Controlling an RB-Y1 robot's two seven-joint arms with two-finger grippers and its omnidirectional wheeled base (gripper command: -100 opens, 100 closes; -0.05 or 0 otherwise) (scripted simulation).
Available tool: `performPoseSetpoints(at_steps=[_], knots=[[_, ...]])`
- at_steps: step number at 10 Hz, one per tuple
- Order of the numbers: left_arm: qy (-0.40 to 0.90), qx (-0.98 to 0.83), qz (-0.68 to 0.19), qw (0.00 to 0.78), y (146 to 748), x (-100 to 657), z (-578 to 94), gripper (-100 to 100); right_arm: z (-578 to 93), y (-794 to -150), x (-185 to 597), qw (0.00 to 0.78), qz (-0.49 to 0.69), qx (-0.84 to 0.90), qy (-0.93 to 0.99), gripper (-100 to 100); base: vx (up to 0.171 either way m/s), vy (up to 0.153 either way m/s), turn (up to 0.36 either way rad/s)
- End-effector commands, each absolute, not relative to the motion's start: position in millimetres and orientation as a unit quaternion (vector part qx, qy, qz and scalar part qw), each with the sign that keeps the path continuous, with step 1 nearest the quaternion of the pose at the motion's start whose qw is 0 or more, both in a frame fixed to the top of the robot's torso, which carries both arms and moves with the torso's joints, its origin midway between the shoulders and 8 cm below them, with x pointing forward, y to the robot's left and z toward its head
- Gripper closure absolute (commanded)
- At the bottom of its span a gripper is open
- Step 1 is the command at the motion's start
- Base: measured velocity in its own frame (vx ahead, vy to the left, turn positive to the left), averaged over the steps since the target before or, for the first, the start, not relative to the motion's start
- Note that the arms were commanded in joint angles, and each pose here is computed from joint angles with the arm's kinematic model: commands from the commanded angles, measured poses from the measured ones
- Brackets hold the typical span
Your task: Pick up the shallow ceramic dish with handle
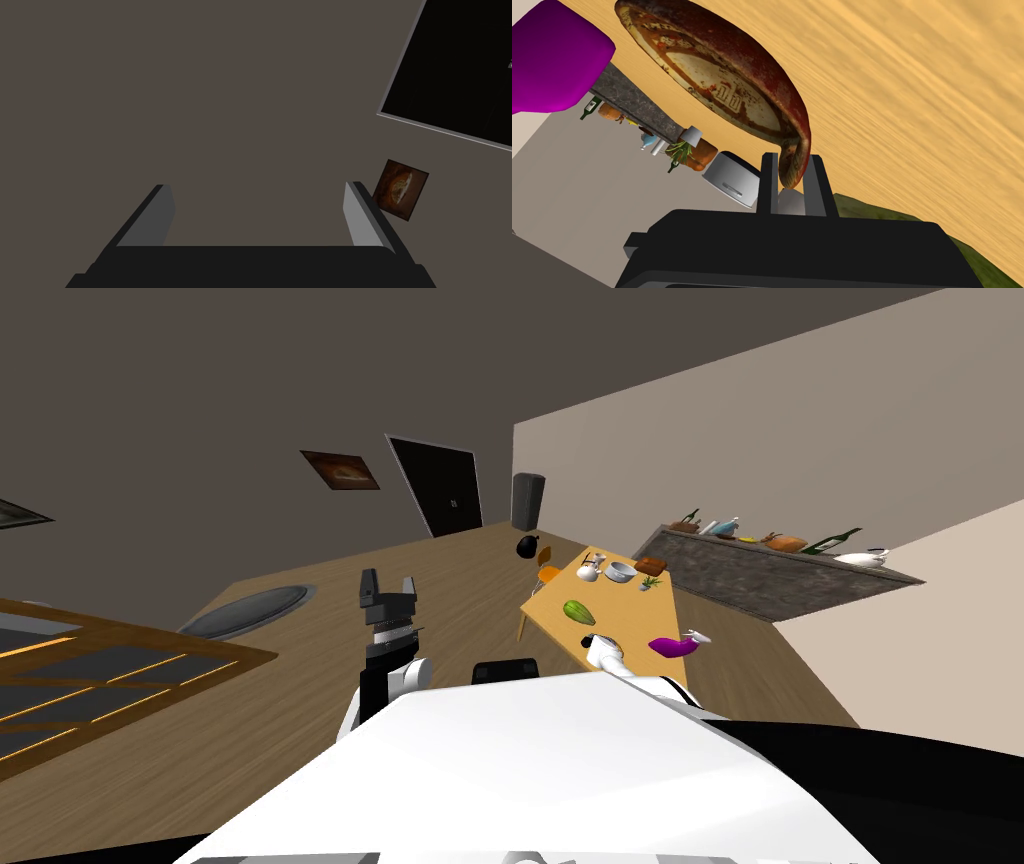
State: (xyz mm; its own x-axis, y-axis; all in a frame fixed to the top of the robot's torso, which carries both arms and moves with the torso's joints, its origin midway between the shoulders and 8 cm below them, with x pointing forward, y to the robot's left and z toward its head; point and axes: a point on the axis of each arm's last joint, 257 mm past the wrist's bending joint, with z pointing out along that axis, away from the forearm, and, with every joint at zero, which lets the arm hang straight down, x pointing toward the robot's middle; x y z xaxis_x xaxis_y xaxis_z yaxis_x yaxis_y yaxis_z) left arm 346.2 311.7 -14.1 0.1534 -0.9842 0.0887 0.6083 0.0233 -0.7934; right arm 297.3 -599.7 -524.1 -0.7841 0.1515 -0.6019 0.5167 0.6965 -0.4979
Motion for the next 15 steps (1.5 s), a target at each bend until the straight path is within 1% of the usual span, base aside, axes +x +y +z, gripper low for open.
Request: performPoseSetpoints(at_steps=[1,3,4,5,8,12,15], knots=[[0.259,-0.363,-0.597,0.667,312,346,-14,0,-524,-600,297,0.268,-0.34,0.19,0.881,100,0.0,0.0,0.0],[0.259,-0.363,-0.597,0.667,312,346,-14,0,-524,-600,297,0.268,-0.34,0.19,0.881,100,0.0,0.0,0.0],[0.259,-0.363,-0.597,0.667,312,346,-14,0,-524,-600,297,0.268,-0.34,0.19,0.881,0,0.0,0.0,0.0],[0.259,-0.363,-0.597,0.667,312,346,-14,0,-523,-597,300,0.27,-0.338,0.182,0.883,100,0.037,0.025,-0.203],[0.259,-0.363,-0.597,0.667,312,346,-14,0,-519,-587,319,0.286,-0.324,0.139,0.891,100,0.129,0.068,-0.39],[0.259,-0.363,-0.597,0.667,312,346,-14,0,-514,-568,344,0.307,-0.305,0.079,0.898,100,0.119,0.088,-0.307],[0.259,-0.363,-0.597,0.667,312,346,-14,0,-513,-563,349,0.313,-0.299,0.064,0.899,100,0.051,0.059,-0.153]])
